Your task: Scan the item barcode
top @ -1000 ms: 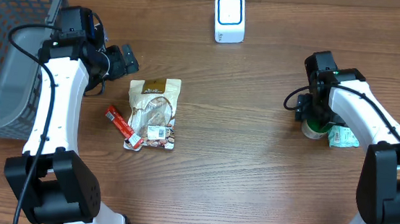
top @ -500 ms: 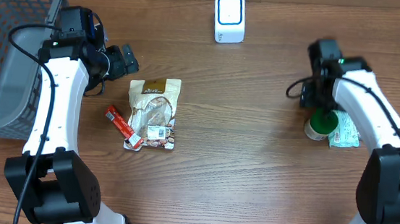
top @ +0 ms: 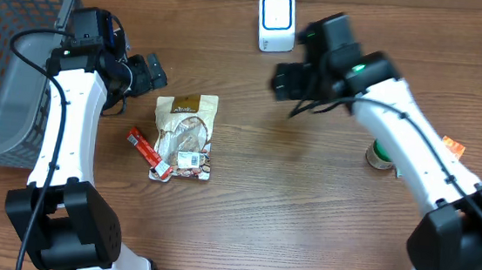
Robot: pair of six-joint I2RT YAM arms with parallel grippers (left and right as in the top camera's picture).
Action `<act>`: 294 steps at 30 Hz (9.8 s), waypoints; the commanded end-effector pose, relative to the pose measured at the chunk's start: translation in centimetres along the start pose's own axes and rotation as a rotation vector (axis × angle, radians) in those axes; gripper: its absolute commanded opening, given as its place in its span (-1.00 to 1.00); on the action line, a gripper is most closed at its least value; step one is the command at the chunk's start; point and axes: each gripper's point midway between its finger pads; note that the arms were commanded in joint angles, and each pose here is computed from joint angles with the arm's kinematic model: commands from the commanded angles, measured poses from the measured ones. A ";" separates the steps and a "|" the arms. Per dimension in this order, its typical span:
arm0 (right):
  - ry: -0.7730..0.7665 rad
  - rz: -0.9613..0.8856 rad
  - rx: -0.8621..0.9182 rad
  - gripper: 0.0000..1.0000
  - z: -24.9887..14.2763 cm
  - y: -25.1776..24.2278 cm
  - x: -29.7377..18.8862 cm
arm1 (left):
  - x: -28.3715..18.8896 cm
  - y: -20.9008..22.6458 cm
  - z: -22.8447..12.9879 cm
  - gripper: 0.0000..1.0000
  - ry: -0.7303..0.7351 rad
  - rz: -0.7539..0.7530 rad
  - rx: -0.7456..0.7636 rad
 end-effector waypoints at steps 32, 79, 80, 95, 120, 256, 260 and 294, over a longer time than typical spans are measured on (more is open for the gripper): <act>0.207 -0.074 -0.141 -0.82 -15.1 6.1 16.6 | -0.6 -0.1 0.6 1.00 -0.022 -0.001 -0.012; 0.187 -0.293 0.141 -0.52 -8.8 -3.5 7.2 | -0.7 -2.1 -1.4 0.36 0.066 -0.116 -0.006; 0.192 -0.300 0.148 -0.51 -8.8 -3.9 7.0 | -0.5 -2.4 -2.1 -0.26 0.090 -0.123 -0.007; 0.273 -0.264 0.250 -0.55 -8.5 -7.0 5.8 | 7.2 -6.8 -15.4 -0.92 0.333 -0.061 0.192; 0.301 -0.311 0.284 -0.56 -8.6 -9.7 4.7 | 5.6 -16.4 -15.5 -0.92 0.239 -0.157 0.445; 0.477 -0.130 0.249 0.48 -16.0 -5.3 7.2 | 9.4 -7.0 -24.7 0.12 0.638 -0.188 0.200; 0.493 -0.088 0.257 0.49 -16.8 -5.0 7.7 | 9.6 -7.2 -24.2 -0.40 0.616 -0.194 0.203; 0.521 0.331 0.237 0.90 -13.2 -6.7 2.4 | 4.6 -14.2 -18.3 -0.92 0.528 -0.650 0.280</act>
Point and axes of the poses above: each gripper's point midway between its finger pads, its own x axis out along the fingers, its own y axis along the line the jaws close on, z = x × y, and after that the axes turned 6 degrees about x, right-handed
